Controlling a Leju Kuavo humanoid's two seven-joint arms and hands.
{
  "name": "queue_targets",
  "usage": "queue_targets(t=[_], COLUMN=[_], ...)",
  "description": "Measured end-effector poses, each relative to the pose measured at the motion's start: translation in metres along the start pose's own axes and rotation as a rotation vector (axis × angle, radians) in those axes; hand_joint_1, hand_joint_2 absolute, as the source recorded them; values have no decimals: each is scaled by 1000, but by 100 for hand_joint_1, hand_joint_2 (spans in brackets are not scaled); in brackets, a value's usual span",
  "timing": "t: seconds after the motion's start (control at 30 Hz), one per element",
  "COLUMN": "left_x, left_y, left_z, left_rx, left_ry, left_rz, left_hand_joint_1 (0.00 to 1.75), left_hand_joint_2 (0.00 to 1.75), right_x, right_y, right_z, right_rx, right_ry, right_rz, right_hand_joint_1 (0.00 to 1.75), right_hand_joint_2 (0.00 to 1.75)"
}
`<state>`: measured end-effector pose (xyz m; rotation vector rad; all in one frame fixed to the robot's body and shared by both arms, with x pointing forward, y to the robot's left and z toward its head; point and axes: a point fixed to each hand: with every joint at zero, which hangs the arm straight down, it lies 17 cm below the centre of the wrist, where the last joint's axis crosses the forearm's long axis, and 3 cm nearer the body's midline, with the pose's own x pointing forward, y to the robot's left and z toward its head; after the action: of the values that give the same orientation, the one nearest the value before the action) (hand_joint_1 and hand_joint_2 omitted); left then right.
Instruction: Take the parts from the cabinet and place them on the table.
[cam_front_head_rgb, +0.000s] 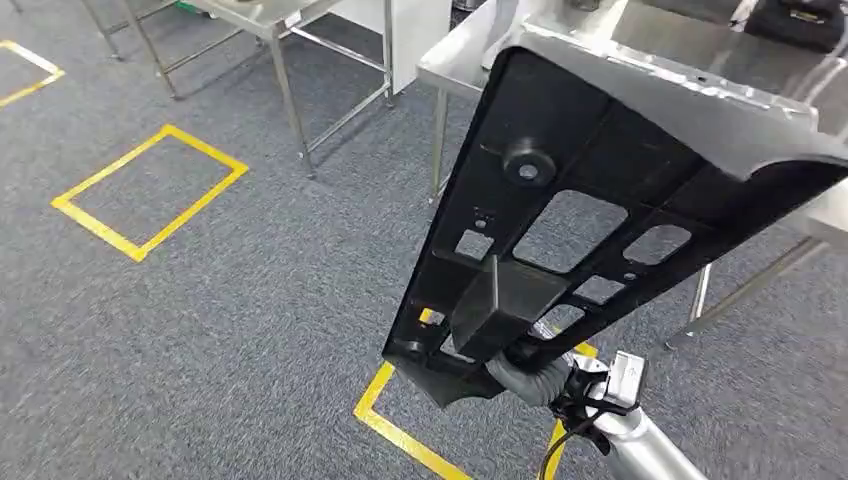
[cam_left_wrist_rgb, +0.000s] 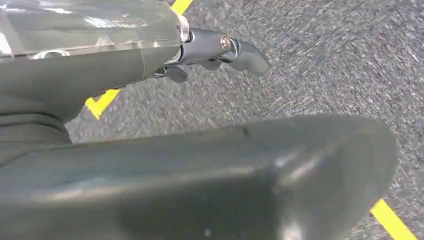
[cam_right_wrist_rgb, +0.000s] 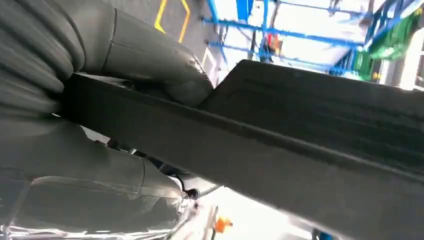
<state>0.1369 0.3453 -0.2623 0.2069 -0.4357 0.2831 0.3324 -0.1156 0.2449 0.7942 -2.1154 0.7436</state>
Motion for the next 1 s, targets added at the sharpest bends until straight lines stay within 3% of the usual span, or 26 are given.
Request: queue_targets(t=[1.0], left_x=[1], left_y=[-7], left_z=[1], left_rx=[-6], left_ry=[0], left_rz=[-6], left_hand_joint_1=[0], left_hand_joint_2=[0], right_x=[1], right_y=[-4], right_z=[-4], right_rx=[-5], right_ry=[0], right_rz=[1], right_hand_joint_1=[175], right_hand_joint_2=[175])
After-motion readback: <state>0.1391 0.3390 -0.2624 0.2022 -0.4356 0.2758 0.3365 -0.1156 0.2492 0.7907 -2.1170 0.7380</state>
